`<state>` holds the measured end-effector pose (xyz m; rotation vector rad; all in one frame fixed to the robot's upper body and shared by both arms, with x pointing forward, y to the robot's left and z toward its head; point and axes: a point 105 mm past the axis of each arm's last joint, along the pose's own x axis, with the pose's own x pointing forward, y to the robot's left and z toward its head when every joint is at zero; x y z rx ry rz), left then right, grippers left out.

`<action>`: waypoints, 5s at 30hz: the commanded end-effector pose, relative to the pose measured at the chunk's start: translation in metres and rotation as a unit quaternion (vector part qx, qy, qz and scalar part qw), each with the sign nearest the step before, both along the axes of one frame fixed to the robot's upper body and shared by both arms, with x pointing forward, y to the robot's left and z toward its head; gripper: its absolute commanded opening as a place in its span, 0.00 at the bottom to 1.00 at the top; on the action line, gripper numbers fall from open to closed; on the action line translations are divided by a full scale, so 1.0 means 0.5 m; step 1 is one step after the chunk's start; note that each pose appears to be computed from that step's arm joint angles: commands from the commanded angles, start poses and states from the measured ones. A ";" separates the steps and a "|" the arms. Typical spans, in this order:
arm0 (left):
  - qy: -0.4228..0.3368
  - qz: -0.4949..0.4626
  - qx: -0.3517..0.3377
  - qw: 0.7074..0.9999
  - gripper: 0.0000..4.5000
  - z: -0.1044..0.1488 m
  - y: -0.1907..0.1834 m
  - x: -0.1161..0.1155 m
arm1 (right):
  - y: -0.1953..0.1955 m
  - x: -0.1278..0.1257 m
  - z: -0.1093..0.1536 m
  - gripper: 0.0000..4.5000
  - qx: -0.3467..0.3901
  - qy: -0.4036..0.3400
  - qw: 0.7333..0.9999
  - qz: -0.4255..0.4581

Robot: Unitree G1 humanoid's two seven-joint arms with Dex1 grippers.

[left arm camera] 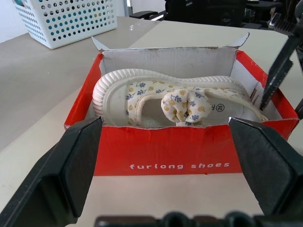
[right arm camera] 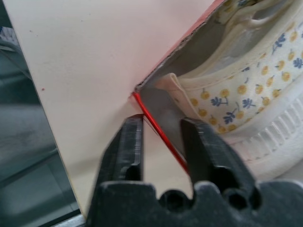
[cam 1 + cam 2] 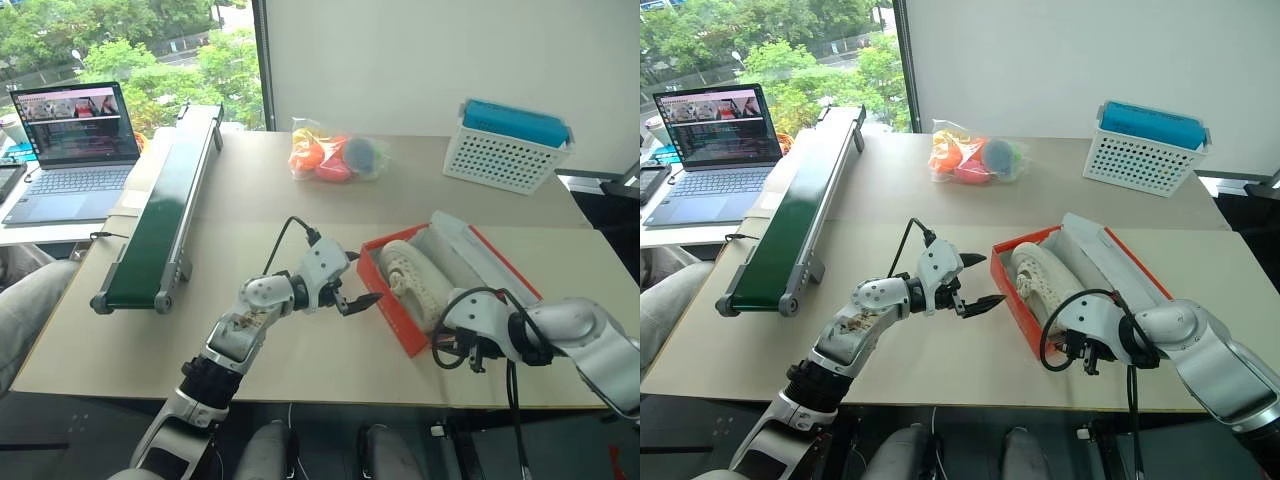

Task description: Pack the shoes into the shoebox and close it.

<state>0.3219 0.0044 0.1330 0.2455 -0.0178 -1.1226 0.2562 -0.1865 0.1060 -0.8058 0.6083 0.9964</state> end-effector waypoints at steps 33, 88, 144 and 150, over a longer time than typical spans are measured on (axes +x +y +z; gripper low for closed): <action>-0.026 0.002 -0.017 1.000 1.00 0.032 -0.009 0.006 | 0.166 0.136 -0.078 0.01 -0.027 -0.112 0.981 0.155; -0.021 -0.015 -0.022 0.999 1.00 0.025 -0.026 0.006 | -0.053 0.111 0.122 0.71 0.203 -0.108 0.921 -0.315; -0.029 -0.005 -0.020 0.999 1.00 0.030 -0.013 0.016 | -0.332 0.107 -0.080 0.02 0.552 -0.004 0.145 -0.821; -0.035 -0.002 -0.016 0.999 1.00 0.037 -0.008 0.023 | -0.350 0.145 -0.049 0.02 0.673 -0.047 0.066 -0.735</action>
